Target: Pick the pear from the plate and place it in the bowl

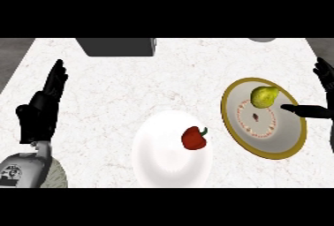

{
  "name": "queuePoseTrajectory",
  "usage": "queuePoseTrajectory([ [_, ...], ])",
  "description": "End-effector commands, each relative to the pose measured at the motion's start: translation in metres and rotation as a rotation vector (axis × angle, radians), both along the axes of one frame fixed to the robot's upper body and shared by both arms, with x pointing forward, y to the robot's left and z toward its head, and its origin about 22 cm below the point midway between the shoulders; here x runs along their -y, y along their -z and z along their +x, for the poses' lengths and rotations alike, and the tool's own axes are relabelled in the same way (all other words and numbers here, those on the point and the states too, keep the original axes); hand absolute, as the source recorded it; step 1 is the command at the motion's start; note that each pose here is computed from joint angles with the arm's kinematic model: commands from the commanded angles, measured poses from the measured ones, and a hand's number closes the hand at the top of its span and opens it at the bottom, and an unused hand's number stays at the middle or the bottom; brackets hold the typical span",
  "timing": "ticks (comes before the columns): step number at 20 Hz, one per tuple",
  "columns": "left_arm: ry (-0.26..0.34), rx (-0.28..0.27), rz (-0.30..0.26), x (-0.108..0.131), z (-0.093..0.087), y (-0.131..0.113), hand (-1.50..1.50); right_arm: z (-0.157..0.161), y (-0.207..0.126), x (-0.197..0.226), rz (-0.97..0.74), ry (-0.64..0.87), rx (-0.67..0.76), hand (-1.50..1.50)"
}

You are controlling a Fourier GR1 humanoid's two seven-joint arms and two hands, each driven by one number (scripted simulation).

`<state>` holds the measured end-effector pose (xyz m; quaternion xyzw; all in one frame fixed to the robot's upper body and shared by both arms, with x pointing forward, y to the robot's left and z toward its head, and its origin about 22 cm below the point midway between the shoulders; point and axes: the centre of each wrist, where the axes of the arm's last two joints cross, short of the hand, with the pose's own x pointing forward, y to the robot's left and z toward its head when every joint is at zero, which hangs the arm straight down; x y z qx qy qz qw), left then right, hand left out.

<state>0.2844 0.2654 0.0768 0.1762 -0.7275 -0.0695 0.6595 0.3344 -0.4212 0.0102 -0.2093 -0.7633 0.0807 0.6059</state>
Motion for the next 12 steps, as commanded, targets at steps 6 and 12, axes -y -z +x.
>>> queuePoseTrajectory([
  [6,-0.005,0.006,0.006,0.0,-0.001,-0.016,0.0,-0.068,-0.011,0.075,0.112,-0.14,0.011,-1.5],
  [12,-0.008,-0.004,0.005,-0.014,0.005,-0.009,0.0,-0.113,0.013,0.078,0.114,-0.206,0.02,-1.5],
])
